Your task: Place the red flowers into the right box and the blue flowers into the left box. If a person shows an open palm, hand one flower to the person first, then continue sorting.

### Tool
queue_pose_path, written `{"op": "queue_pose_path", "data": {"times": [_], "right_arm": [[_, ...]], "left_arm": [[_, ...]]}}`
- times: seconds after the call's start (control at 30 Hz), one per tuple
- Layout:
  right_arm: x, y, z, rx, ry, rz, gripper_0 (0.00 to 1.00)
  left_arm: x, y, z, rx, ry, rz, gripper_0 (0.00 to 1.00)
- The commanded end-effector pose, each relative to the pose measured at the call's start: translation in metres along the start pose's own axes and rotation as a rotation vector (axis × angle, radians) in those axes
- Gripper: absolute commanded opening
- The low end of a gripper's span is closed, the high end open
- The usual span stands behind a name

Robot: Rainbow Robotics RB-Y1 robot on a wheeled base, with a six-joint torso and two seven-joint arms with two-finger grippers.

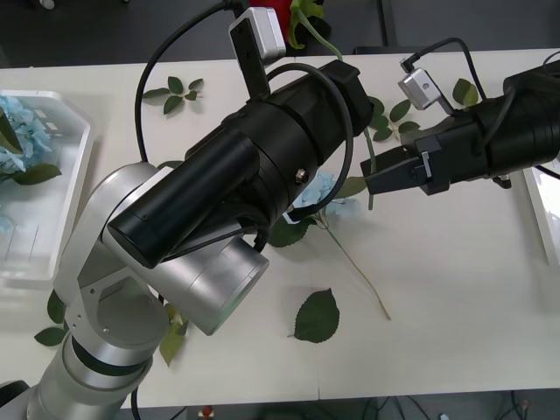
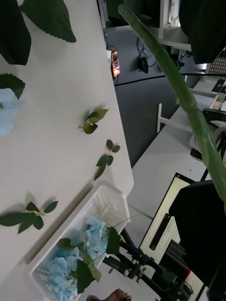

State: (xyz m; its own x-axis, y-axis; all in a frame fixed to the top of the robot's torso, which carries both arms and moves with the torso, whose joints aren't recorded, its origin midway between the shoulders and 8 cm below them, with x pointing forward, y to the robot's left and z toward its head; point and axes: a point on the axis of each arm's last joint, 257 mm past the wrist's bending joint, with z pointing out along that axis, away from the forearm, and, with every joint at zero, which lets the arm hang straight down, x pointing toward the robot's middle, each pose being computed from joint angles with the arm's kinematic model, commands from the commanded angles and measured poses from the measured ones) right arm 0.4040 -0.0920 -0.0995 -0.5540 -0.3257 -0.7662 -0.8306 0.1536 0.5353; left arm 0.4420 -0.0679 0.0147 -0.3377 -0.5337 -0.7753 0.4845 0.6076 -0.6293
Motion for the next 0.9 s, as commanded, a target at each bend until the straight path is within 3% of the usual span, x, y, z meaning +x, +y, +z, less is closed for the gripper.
{"op": "queue_pose_path", "data": {"times": [0.03, 0.07, 0.13, 0.23, 0.73, 0.77, 0.8, 0.83, 0.9], "right_arm": [[-0.009, 0.018, 0.016, -0.043, -0.018, -0.011, 0.6], [-0.008, 0.018, 0.016, -0.041, -0.015, -0.01, 0.5], [-0.007, 0.017, 0.017, -0.037, -0.008, -0.007, 0.17], [-0.005, 0.014, 0.017, -0.028, -0.002, -0.002, 0.0], [0.001, 0.003, 0.009, 0.024, 0.021, 0.0, 0.0], [0.001, 0.003, 0.009, 0.025, 0.023, -0.001, 0.0], [0.002, 0.002, 0.008, 0.025, 0.023, 0.001, 0.0], [0.002, 0.002, 0.008, 0.027, 0.023, 0.001, 0.0], [0.002, 0.002, 0.007, 0.03, 0.024, 0.001, 0.0]], "left_arm": [[-0.004, -0.027, -0.005, 0.057, -0.022, 0.008, 0.0], [-0.004, -0.027, -0.005, 0.057, -0.022, 0.008, 0.0], [-0.004, -0.027, -0.005, 0.057, -0.022, 0.008, 0.0], [-0.004, -0.027, -0.005, 0.057, -0.022, 0.008, 0.0], [-0.004, -0.027, -0.005, 0.057, -0.022, 0.008, 0.0], [-0.004, -0.027, -0.005, 0.057, -0.022, 0.008, 0.12], [-0.004, -0.027, -0.005, 0.057, -0.022, 0.008, 0.34], [-0.004, -0.027, -0.005, 0.057, -0.022, 0.008, 0.73], [-0.004, -0.027, -0.005, 0.057, -0.022, 0.008, 1.0]]}}
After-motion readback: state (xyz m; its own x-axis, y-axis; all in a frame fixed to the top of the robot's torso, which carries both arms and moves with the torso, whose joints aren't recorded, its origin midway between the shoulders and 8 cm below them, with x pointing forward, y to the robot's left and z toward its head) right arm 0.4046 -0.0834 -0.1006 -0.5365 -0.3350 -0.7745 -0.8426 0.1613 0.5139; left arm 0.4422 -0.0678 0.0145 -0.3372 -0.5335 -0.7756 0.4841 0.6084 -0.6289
